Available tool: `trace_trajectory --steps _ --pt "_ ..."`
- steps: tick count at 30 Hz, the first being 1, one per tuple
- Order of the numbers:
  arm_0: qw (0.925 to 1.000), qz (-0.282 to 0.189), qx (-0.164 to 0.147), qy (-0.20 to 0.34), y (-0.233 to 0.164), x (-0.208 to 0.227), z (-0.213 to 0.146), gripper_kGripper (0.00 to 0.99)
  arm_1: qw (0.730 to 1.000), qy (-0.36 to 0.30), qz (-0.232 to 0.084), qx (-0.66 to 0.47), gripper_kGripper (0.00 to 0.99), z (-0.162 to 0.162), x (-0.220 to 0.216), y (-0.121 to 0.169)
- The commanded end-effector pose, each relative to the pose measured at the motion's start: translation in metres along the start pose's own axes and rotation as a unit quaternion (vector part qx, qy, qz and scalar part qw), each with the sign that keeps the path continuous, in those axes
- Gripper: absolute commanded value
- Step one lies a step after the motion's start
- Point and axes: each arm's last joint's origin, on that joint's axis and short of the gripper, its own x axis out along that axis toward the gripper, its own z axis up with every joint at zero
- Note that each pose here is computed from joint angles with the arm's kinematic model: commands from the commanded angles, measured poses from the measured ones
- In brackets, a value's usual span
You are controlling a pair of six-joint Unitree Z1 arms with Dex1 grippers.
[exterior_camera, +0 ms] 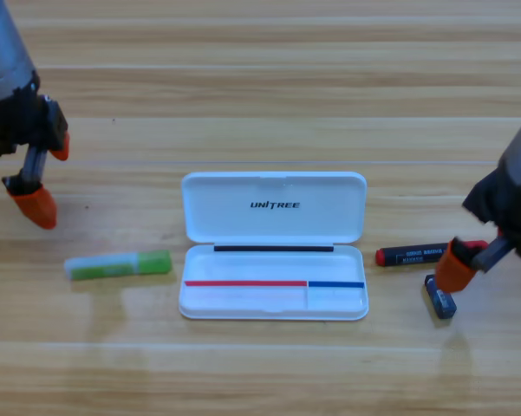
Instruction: Clean up eraser and pencils
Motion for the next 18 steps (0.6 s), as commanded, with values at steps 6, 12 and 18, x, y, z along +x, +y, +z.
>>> trace_trajectory --steps 6,12,18 --pt "0.9985 -0.048 -0.025 0.012 -0.009 0.046 0.021 0.99 0.997 0.074 0.004 0.036 0.983 0.008 0.06 -0.002" --pt "0.9993 -0.038 -0.001 0.005 -0.022 0.06 0.029 0.99 0.995 0.07 -0.001 0.071 0.986 0.011 0.076 -0.001" --pt "0.9993 -0.038 0.008 0.004 -0.03 0.076 0.033 0.989 0.987 0.074 -0.005 0.144 0.977 0.013 0.085 -0.005"
